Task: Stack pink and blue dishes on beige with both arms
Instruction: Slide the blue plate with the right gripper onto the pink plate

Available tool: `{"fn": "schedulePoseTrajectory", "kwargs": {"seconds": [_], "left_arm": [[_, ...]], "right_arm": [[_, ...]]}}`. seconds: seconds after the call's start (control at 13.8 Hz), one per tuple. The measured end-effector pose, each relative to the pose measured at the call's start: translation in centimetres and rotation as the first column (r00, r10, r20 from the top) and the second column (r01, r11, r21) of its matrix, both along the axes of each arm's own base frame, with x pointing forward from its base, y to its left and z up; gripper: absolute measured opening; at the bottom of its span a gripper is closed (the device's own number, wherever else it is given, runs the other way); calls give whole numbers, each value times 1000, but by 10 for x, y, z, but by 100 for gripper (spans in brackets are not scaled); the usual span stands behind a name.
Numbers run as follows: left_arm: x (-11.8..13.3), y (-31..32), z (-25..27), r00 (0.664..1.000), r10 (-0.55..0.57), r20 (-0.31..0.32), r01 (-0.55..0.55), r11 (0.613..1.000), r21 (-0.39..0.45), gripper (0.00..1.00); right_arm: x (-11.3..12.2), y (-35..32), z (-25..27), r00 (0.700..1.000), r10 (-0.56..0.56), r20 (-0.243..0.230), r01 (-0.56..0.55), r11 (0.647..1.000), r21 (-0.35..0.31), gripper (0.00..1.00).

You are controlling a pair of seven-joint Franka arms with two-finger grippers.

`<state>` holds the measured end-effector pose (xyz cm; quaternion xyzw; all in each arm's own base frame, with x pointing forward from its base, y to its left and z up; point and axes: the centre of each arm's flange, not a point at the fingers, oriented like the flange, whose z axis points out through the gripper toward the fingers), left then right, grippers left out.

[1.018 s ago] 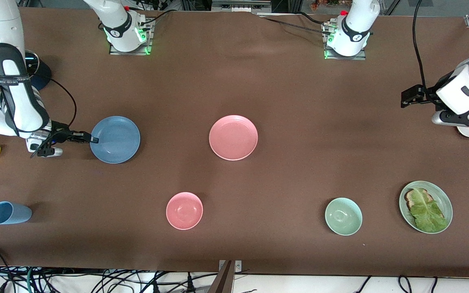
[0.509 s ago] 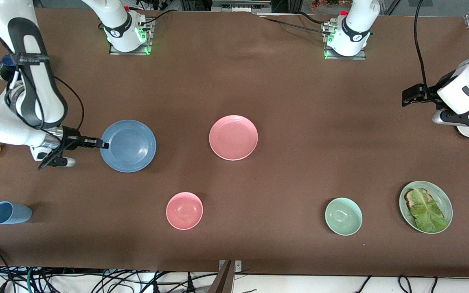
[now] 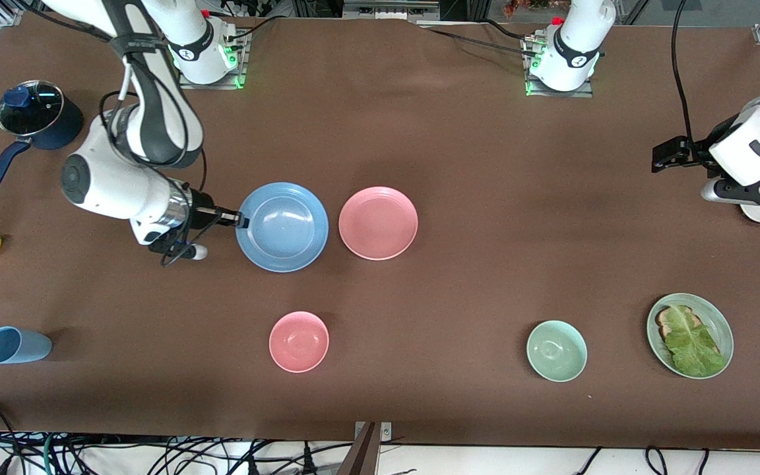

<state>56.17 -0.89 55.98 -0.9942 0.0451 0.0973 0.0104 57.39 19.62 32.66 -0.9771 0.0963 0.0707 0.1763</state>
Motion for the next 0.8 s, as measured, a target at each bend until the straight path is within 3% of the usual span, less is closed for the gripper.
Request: {"fn": "schedulePoseTrajectory", "kwargs": {"seconds": [0.36,0.8], "left_arm": [[0,2,0,1000,2,-1,-2,1000,0,100],[0,1,0,1000,0,1,0,1000,-1,100]], "right_arm": [[-38,104,-7,990,51,134,-51,999,-4,11],[-70,159,-51,974,118,194,-115,993,-28,11]]}}
